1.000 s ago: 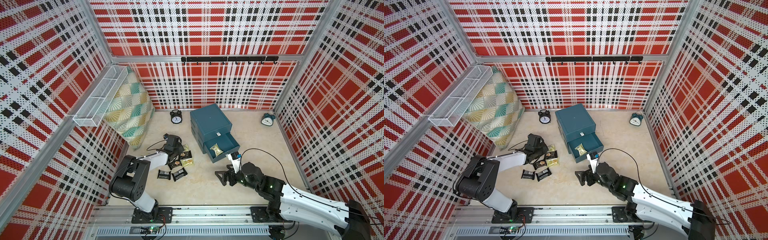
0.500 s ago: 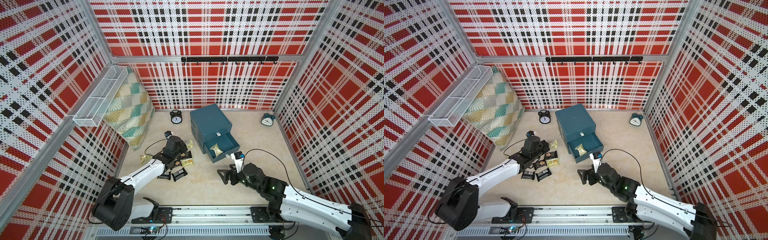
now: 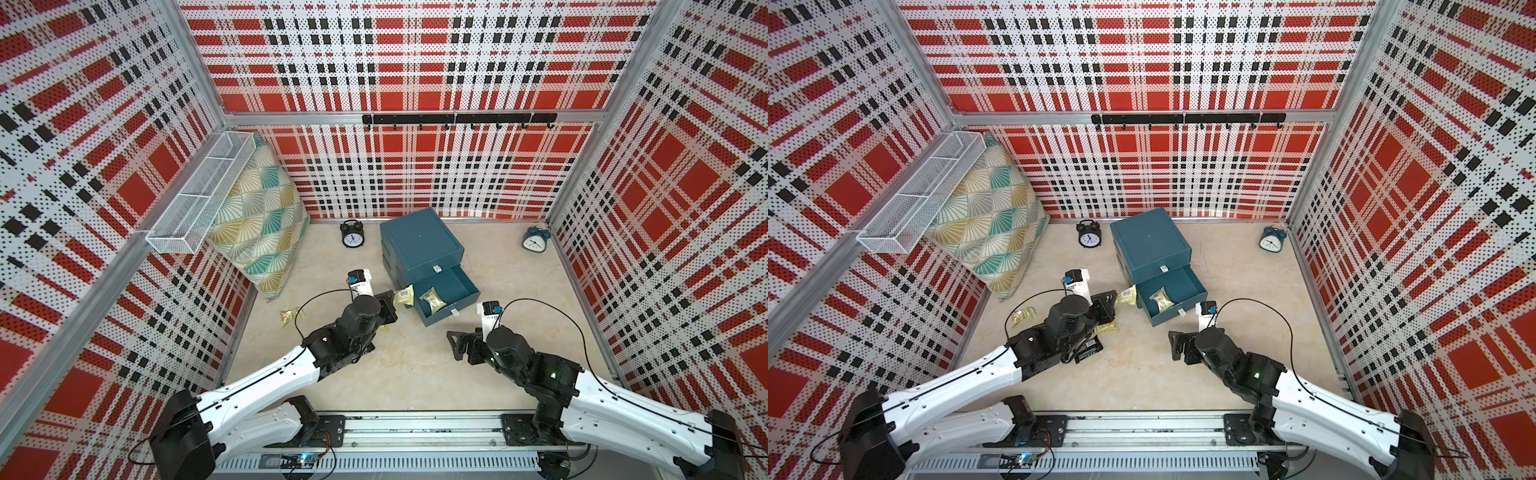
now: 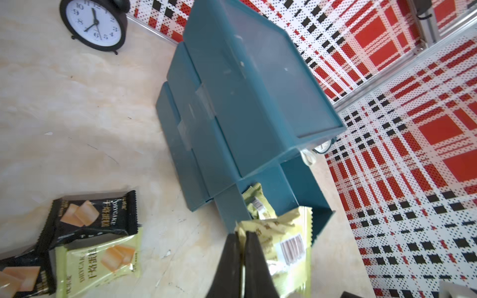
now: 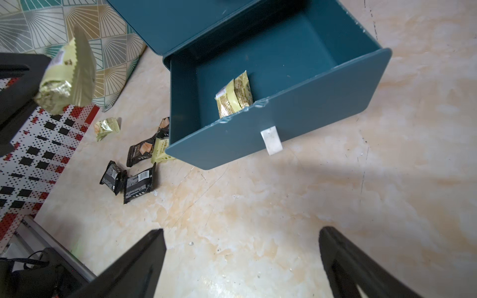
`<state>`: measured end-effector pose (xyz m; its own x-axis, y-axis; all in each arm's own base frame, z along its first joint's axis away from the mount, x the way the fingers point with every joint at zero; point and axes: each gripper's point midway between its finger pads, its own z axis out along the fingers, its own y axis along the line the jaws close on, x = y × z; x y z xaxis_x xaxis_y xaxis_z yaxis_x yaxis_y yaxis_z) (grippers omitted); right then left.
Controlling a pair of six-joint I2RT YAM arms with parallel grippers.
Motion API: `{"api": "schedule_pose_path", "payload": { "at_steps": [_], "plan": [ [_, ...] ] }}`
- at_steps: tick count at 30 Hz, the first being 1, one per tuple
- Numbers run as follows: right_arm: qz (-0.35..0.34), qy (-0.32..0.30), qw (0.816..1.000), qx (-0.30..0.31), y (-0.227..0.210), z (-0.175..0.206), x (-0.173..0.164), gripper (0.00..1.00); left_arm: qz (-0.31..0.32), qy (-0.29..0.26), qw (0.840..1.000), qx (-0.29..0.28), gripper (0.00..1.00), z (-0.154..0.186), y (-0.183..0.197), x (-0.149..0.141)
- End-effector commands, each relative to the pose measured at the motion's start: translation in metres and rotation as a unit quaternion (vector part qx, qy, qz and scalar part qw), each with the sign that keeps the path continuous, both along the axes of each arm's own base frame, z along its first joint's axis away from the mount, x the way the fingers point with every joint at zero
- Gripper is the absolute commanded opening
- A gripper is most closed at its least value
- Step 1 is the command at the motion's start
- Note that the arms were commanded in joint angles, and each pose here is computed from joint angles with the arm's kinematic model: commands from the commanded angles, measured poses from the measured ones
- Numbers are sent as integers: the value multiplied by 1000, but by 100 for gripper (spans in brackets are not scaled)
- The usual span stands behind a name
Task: Place the cookies into the drawer by color
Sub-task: Place the cookie in the drawer.
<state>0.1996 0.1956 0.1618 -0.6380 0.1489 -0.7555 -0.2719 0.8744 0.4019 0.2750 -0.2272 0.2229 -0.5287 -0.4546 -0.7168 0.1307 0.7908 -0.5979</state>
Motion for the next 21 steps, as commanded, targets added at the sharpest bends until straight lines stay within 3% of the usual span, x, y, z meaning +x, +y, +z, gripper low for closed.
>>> {"api": "schedule_pose_path", "payload": {
  "at_steps": [1,7,21],
  "plan": [
    [-17,-13,1000,17,-7,17,1,100,-5,-32,999,-4,0,29,-11,-7],
    [-37,-36,999,19,-20,28,3,100,-39,-54,998,8,0,38,-41,-14],
    [-56,-31,998,-19,-30,11,5,100,-31,-25,994,104,0,-1,-84,21]
  ]
}}
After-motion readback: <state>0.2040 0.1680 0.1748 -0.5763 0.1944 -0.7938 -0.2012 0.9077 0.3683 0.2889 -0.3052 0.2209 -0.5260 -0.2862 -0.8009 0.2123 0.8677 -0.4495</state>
